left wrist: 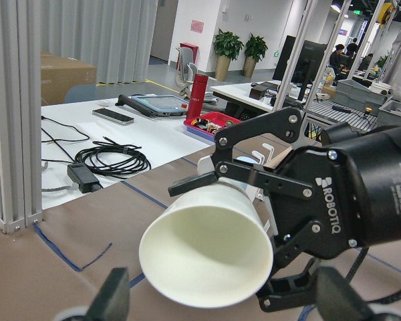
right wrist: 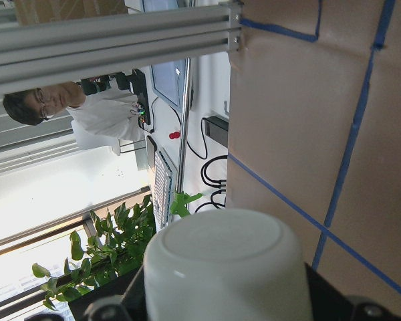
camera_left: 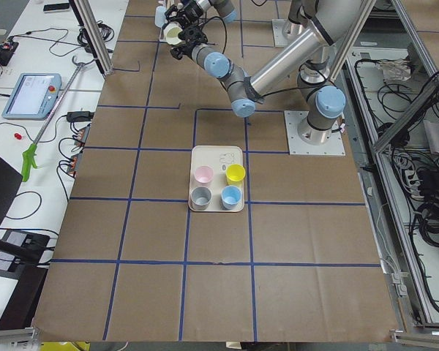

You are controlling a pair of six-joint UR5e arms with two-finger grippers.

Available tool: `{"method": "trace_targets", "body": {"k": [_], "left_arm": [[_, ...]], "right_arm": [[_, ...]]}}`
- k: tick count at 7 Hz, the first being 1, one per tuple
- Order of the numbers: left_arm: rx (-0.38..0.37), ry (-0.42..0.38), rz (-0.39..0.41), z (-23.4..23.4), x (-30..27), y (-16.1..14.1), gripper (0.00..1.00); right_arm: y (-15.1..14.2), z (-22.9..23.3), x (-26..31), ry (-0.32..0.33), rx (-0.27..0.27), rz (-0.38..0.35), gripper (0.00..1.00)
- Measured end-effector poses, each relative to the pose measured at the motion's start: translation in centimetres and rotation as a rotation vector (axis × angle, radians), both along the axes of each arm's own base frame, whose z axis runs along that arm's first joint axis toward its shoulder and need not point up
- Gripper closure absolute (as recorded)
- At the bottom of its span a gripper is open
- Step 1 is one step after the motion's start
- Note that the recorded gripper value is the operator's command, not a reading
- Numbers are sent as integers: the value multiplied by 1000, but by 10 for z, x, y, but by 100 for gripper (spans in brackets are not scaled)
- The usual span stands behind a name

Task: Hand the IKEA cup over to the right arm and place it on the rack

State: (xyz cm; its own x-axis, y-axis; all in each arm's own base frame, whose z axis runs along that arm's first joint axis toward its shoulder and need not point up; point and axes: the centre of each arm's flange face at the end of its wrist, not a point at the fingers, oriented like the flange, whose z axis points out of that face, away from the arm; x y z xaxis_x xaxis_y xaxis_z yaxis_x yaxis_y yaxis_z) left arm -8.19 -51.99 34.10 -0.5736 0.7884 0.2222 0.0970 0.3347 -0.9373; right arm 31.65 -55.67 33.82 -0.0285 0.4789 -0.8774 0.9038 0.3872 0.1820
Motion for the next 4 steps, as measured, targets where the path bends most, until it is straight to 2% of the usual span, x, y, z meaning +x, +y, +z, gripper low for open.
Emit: {"method": "trace_targets", "body": {"k": [1, 2, 4], "left_arm": [[7, 11, 32, 8, 15, 0, 2], [25, 18, 68, 14, 30, -2, 2], [81, -24, 198, 36, 56, -25, 2]], "right_arm": [[-11, 6, -25, 93, -80, 11, 86], [-22, 14, -51, 221, -174, 32, 86], [-39, 27, -106, 563, -397, 110, 86]]}}
